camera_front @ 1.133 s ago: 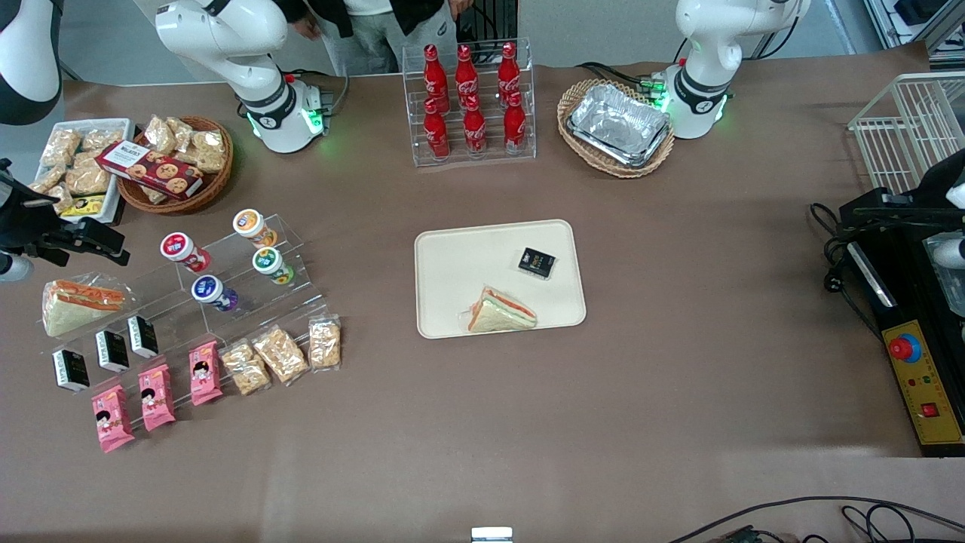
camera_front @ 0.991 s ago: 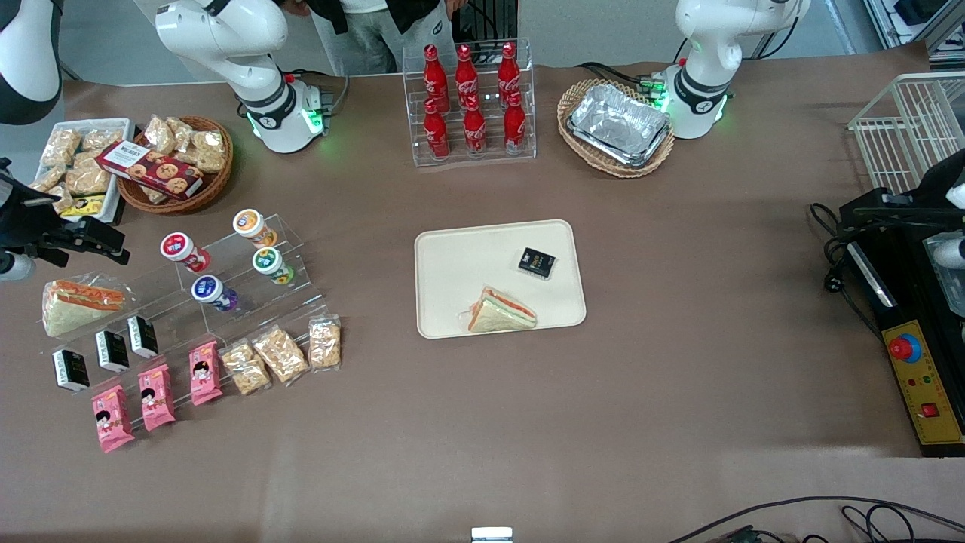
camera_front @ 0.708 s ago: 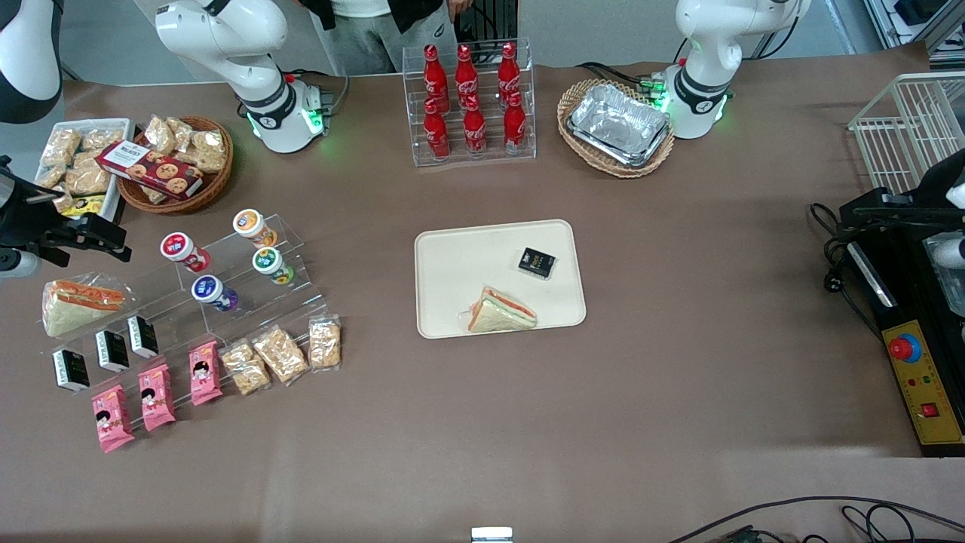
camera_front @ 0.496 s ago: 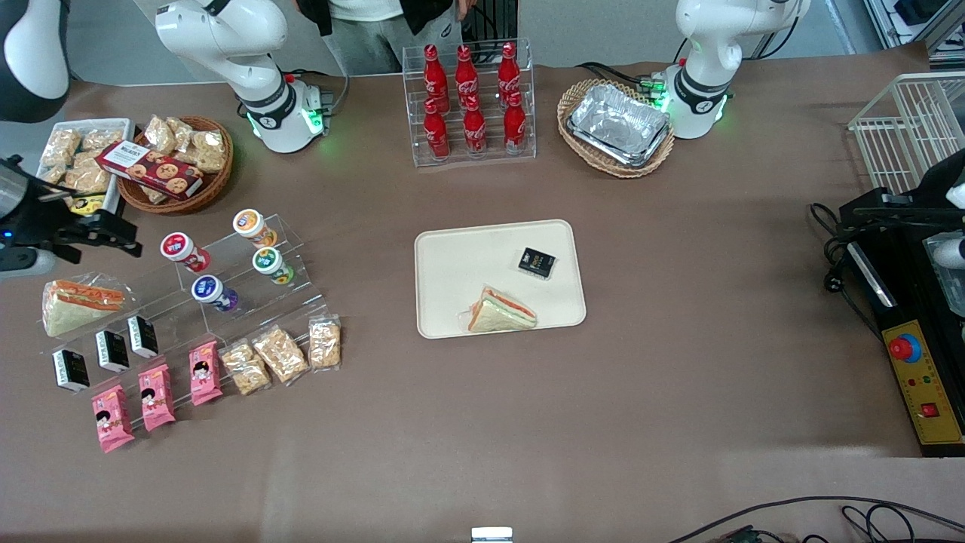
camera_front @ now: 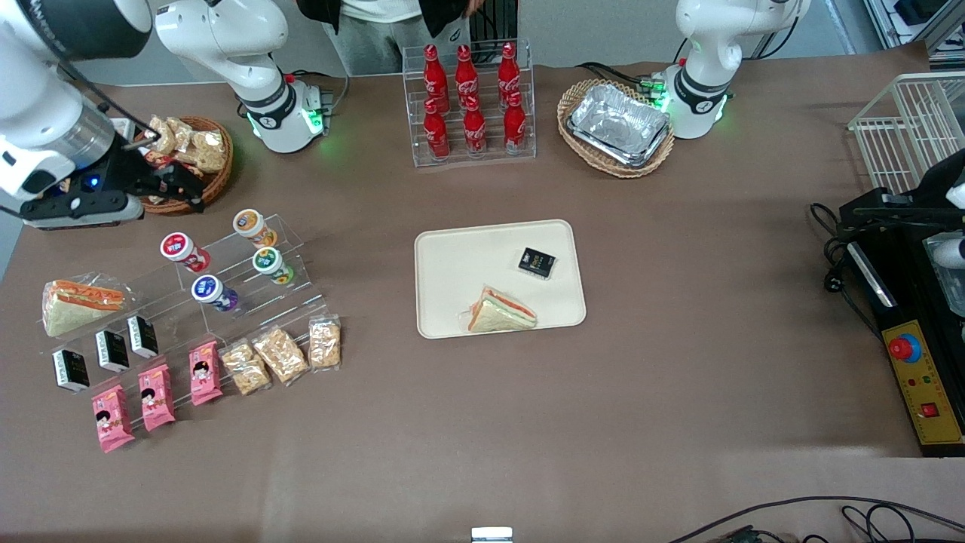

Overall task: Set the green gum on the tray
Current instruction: 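Move the right gripper over the acrylic rack toward the green gum tub, then lower the right gripper and close it on the green-lidded gum tub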

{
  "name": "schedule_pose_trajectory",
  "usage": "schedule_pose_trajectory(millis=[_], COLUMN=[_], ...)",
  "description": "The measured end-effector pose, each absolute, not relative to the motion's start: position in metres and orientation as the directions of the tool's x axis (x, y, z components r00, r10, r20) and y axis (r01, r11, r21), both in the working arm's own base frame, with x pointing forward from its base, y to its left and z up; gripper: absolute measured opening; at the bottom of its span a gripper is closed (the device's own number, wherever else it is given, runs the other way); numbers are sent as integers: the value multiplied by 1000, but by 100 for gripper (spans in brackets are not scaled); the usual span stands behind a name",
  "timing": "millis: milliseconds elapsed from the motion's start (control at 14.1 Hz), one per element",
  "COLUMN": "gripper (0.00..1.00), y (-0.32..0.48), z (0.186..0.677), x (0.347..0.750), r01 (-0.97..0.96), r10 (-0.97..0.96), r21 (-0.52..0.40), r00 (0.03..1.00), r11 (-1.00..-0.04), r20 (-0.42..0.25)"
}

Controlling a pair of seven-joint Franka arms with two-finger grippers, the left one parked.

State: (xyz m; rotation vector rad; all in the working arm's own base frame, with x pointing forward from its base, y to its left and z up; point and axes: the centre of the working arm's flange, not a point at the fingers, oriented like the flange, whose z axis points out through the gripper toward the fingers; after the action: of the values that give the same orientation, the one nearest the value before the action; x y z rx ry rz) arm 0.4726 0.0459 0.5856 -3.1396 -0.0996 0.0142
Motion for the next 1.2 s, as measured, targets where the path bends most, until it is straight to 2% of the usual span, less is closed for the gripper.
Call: schedule_pose_trajectory(millis=[354,566,708,991,1204], gripper=[100,100,100,100,100], y=[49,50,52,54,58], z=[569,541,506,415,369], x=[467,472,479,485,487], r01=[57,57,58,56,60], r10=[58,56,57,57,61], r21=[-33,-34,-35,-35,-35], r00=[998,998,998,998,997], r11=[-998,-998,-998,-998,-998], r20=[-13,7,18,-12,-39])
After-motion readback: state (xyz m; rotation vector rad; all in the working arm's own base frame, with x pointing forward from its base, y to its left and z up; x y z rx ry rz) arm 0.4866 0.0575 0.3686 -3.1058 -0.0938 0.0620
